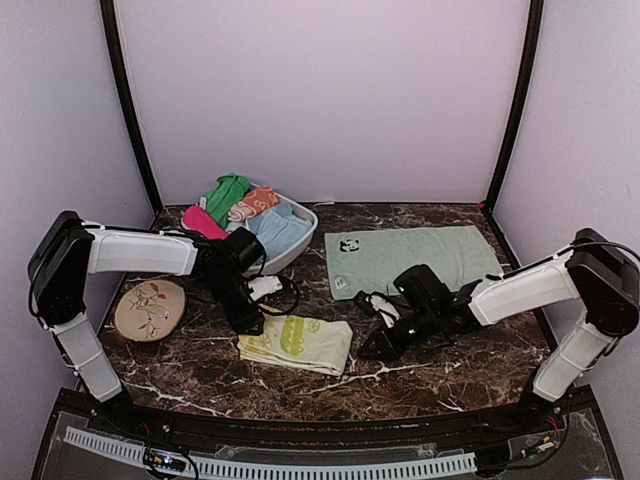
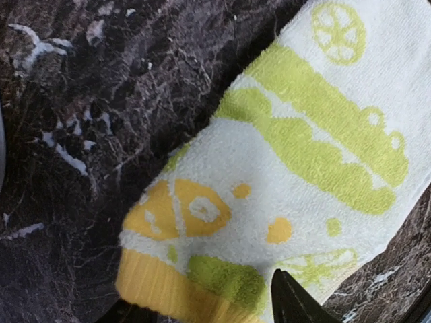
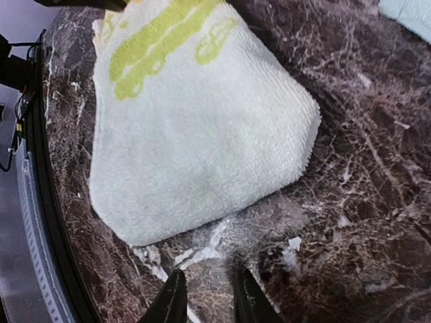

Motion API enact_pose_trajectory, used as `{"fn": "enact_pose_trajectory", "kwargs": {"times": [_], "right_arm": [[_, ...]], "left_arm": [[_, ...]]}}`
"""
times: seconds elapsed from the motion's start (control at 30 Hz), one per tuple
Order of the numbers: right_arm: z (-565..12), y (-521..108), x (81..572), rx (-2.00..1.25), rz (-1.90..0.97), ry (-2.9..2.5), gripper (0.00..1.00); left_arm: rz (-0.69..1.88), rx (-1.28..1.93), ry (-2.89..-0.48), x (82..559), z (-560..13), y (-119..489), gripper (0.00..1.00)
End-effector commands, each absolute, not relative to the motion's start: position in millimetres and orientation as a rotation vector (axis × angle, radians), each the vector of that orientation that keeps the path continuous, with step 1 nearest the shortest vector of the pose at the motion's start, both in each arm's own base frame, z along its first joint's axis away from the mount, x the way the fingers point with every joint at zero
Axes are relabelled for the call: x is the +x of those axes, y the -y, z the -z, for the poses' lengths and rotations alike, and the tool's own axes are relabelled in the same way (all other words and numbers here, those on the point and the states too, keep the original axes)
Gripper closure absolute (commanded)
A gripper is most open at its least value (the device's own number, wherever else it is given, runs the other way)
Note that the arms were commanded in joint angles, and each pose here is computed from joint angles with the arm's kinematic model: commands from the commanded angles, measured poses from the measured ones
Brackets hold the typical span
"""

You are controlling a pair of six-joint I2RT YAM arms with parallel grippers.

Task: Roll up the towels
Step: Adjust the towel at the center of the board, then rotate the towel at the center of the board.

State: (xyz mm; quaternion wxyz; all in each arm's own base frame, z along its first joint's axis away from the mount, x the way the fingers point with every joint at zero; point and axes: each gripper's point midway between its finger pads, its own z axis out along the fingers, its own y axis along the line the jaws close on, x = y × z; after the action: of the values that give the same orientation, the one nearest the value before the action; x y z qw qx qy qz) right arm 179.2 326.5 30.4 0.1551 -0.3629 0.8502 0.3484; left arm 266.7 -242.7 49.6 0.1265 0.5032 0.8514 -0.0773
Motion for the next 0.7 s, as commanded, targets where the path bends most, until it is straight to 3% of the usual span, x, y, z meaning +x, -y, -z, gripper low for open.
{"fn": "enact_pose_trajectory", "kwargs": {"times": [0.0,0.17,0.4,0.67], "right_arm": [[-84.6,-335.2,191.2,-1.005,-1.005,-2.278,0.74],[-118.2,-367.9,213.3,-0.975,-1.098,-2.131,0.71],[-68.2,-402.0,229.1,-0.959,-1.189,-2.222,0.73],[-5.3,-366.6,204.9,-0.838,-1.124,-2.422,0.78]], "left_arm": [[0.122,1.525,-2.522,258.7,-24.5,224.1,0.40],[0.094,1.518,-2.551,255.1,-21.7,212.7,0.41],[0.161,1.492,-2.530,249.5,-34.8,212.8,0.38],[0.475,1.592,-2.238,233.6,-99.1,249.1,0.32]]}}
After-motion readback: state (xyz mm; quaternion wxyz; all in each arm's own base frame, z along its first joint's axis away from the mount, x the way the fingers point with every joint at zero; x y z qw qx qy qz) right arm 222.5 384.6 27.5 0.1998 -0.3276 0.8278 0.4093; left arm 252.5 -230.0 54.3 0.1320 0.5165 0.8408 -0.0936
